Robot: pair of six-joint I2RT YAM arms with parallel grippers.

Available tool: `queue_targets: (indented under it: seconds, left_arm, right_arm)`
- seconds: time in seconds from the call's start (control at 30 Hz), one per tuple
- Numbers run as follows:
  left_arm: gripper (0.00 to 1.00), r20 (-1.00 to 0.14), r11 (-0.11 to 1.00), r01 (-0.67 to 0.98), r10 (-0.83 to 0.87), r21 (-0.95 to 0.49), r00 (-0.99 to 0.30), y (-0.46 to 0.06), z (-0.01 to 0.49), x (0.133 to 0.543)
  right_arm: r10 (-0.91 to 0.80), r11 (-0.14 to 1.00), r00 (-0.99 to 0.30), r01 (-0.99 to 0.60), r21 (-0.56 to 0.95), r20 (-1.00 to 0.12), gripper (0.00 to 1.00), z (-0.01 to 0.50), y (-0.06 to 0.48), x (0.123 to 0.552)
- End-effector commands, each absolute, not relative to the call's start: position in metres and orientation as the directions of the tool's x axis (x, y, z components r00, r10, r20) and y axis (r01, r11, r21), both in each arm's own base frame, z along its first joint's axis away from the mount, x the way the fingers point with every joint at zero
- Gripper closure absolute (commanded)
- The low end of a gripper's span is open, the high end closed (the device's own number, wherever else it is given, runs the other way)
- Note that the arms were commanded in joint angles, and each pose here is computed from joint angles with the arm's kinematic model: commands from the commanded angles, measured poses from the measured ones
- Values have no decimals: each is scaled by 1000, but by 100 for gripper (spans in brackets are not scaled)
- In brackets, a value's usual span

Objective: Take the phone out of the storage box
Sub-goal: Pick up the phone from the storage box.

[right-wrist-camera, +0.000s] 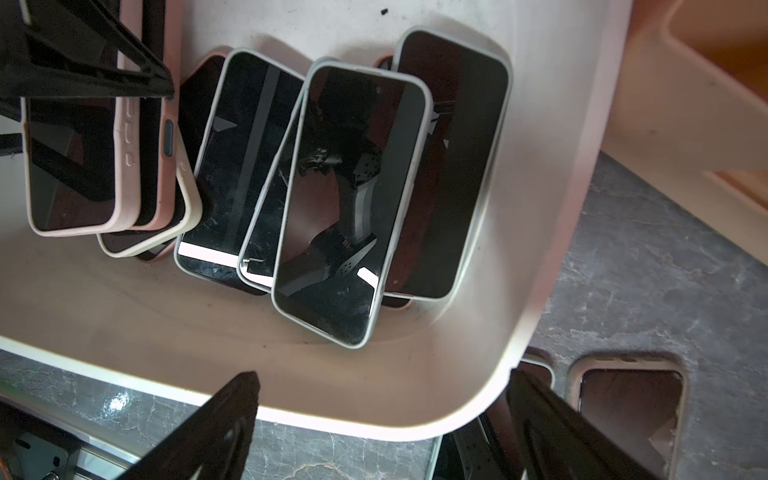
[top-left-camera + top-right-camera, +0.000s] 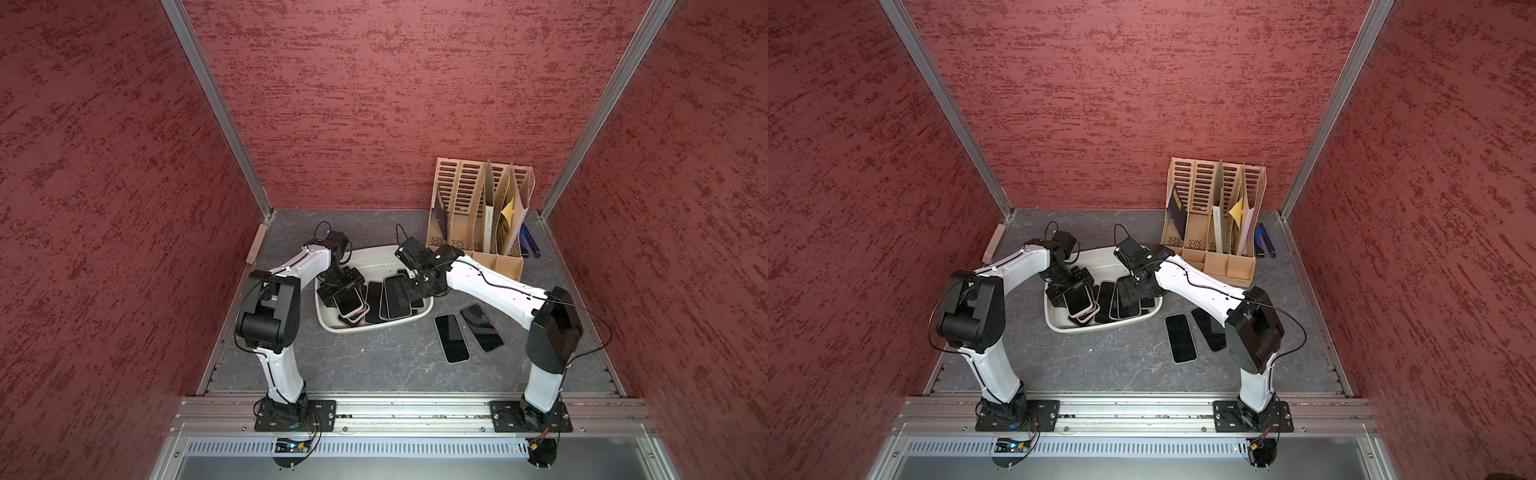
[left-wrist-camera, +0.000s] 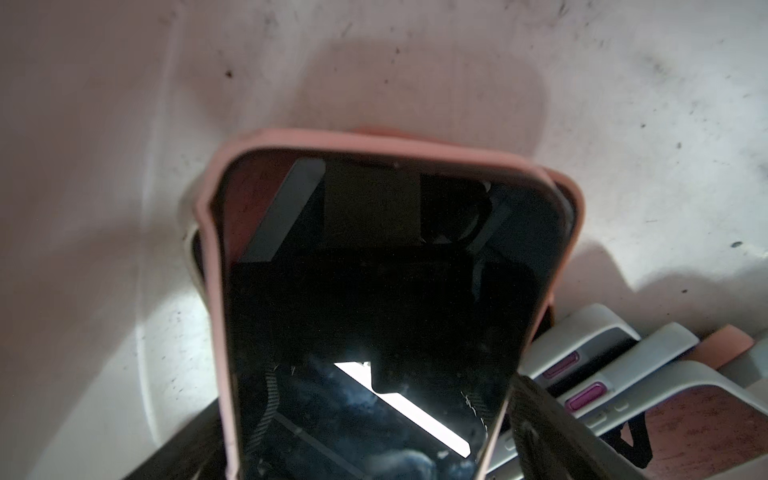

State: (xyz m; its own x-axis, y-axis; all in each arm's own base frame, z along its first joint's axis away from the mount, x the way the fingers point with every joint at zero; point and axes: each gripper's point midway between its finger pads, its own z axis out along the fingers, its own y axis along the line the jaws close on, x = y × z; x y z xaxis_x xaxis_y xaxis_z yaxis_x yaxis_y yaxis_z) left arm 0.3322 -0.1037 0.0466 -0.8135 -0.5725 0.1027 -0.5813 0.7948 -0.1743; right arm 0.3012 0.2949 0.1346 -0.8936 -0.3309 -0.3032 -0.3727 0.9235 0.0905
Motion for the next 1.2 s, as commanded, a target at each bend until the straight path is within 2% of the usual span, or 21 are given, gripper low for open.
queue_targets:
  seconds: [0.0,0.1,0.23,0.4,0.83,1.17]
  left_arm:
    - [6,82,797,-572,-568,-194,-819,-105,26,348]
    - [8,89,801,-563,-557,-202,-825,-107,19,344]
    - [15,105,804,-552,-543,-223,-833,-111,11,340]
    - [21,83,820,-507,-504,-265,-860,-119,25,341]
    - [23,-22,848,-352,-392,-396,-920,-150,92,338]
    - [23,-72,878,-226,-281,-422,-957,-172,123,313]
  right_arm:
    - [-330,921,-881,-380,89,-338,2,144,290,305]
    - [-329,922,-883,-377,88,-335,2,143,289,305]
    - [-324,925,-886,-371,86,-332,2,142,287,303]
    - [-313,928,-886,-362,88,-342,2,145,286,304]
    - [-262,944,-878,-320,83,-400,2,164,281,313]
    - [-118,966,-902,-202,164,-415,2,177,253,310]
